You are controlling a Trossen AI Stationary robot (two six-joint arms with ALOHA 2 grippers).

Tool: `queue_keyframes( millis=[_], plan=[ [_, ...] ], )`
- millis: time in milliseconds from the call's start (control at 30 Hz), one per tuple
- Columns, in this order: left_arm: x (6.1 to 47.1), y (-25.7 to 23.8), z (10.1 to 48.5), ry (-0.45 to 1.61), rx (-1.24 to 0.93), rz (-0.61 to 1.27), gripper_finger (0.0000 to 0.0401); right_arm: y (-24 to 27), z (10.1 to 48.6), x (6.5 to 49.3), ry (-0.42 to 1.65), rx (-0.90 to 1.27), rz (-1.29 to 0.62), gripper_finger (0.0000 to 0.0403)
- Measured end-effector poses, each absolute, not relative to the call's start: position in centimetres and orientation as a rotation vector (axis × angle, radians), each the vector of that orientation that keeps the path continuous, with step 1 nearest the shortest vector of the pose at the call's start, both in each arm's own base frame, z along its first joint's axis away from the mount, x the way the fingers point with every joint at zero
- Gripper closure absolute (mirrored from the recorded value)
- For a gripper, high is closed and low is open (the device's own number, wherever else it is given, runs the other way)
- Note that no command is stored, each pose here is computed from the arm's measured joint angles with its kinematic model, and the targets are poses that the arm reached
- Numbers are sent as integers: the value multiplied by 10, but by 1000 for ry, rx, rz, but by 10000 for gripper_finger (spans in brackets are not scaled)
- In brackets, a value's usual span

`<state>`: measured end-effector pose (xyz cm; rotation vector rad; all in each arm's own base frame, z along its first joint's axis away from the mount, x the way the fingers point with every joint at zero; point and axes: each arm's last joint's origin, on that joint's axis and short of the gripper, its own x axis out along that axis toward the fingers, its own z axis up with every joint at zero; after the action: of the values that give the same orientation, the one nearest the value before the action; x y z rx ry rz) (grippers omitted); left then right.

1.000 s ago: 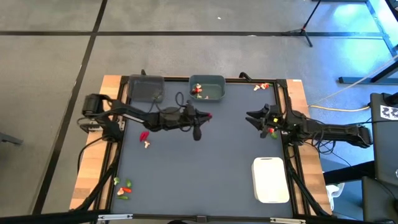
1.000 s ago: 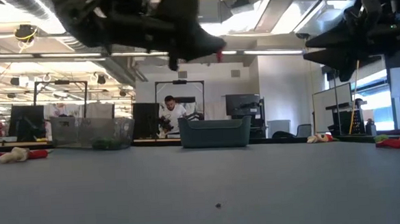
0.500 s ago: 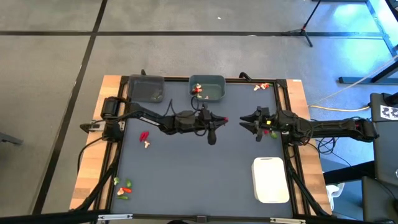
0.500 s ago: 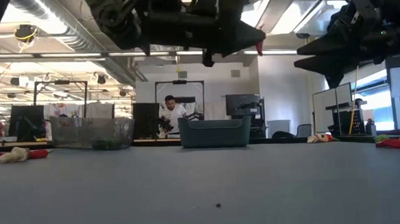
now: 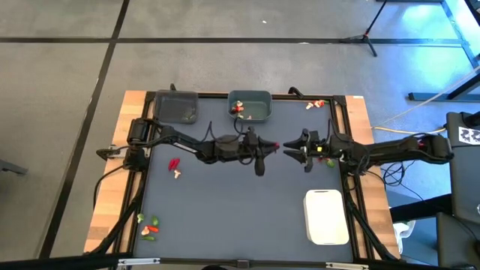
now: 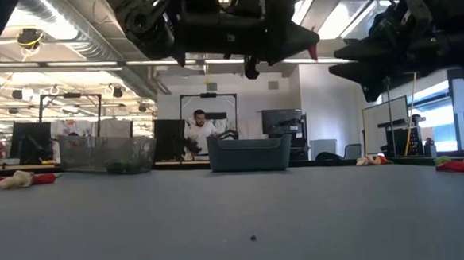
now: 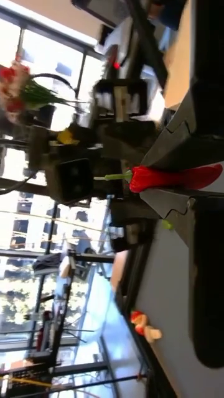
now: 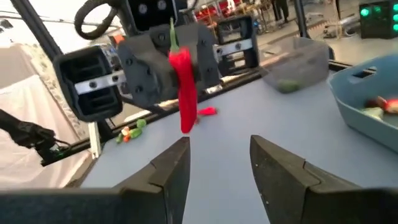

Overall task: Sort produce into baskets
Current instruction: Put the red chili pepper into the white bin

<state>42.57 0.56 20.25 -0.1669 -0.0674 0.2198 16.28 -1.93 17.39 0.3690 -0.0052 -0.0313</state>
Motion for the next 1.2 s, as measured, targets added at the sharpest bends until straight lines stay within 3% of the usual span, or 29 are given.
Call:
queue_keyframes(
  millis=[233,667,800,1067,1200],
  plan=[
    [426,6,203,-73,-183,219,352,-20,175,171,-77,345,2,235],
    [425,6,203,-73,-193,221,352,-23,183,209,-16,306,70,242],
    [425,6,204,-76,-183,219,352,-22,182,209,-7,274,100,275],
    [425,5,203,-71,-176,220,352,-22,185,208,-40,221,112,383],
    [425,7,203,-65,-151,223,346,-22,184,208,-26,221,113,385]
  ],
)
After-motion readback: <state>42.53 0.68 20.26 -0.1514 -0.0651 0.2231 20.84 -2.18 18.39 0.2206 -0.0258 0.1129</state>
